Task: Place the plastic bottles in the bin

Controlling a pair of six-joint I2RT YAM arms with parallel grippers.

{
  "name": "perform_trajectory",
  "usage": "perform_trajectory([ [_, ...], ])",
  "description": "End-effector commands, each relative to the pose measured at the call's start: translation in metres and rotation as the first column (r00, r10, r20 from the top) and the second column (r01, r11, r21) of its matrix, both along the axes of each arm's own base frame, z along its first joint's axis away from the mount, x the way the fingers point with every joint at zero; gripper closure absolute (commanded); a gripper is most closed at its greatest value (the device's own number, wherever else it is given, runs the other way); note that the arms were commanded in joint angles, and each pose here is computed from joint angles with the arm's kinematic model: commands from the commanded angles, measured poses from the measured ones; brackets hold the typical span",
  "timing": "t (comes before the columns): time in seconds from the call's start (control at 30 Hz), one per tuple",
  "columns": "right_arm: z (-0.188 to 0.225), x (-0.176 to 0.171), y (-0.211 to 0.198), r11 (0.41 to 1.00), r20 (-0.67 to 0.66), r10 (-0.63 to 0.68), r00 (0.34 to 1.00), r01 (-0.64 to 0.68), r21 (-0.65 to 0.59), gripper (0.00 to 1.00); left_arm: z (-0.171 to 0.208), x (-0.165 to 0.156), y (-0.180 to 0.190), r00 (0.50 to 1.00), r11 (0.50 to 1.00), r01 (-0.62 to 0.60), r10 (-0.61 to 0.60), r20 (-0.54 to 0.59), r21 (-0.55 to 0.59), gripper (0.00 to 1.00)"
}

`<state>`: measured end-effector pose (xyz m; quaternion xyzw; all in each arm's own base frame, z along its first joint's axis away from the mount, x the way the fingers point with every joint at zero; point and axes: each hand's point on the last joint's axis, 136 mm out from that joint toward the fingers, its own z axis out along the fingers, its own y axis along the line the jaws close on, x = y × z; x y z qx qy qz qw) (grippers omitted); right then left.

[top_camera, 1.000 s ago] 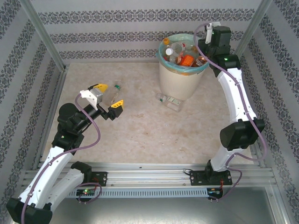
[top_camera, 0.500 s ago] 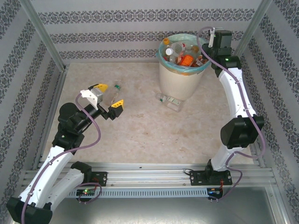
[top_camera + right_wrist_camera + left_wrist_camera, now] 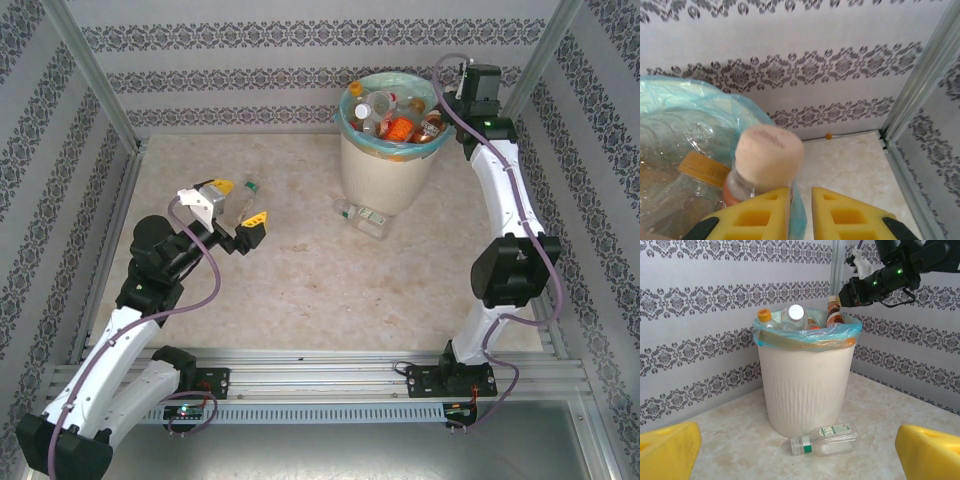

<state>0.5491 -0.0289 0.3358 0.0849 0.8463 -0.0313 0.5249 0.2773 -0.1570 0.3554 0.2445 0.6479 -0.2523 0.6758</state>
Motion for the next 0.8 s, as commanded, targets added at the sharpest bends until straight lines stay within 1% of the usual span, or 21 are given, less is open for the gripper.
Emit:
perform_trajectory([
  [0.0,-0.003,0.011,0.011,0.996,0.018,0.048,0.999,-0.049,0.079,0.81,0.009,-0.003,-0.003,1.000,1.000,0.010,-0.009,0.025,-0.005,0.00],
  [0.2,-0.009,0.022,0.023,0.991,-0.004,0.105,0.994,-0.104,0.080,0.82,0.006,-0.001,-0.004,1.000,1.000,0.011,-0.011,0.018,-0.006,0.00],
  [0.33,-0.012,0.023,0.026,0.992,-0.027,0.110,0.994,-0.109,0.066,0.81,0.005,0.000,-0.004,1.000,1.000,0.011,-0.011,0.017,-0.008,0.00],
  [0.47,0.004,0.017,0.022,0.995,0.002,0.085,0.996,-0.085,0.056,0.73,0.006,0.001,-0.004,1.000,1.000,0.012,-0.011,0.021,-0.009,0.00],
  [0.57,0.028,0.008,0.021,0.997,0.048,0.073,0.996,-0.075,0.033,0.68,0.007,0.002,-0.002,1.000,1.000,-0.002,0.002,0.018,-0.008,0.00],
  [0.63,0.045,0.000,0.021,0.998,0.073,0.064,0.995,-0.065,0.013,0.64,0.005,0.011,0.007,0.997,0.997,-0.073,0.073,-0.022,-0.001,0.00],
  [0.67,0.054,-0.006,0.022,0.998,0.088,0.063,0.994,-0.063,0.004,0.62,0.000,0.019,0.015,0.989,0.991,-0.136,0.136,-0.056,0.009,0.00],
  [0.77,0.077,-0.023,0.026,0.998,0.126,0.066,0.990,-0.064,-0.014,0.55,-0.017,0.038,0.035,0.944,0.959,-0.273,0.283,-0.168,0.082,0.00],
])
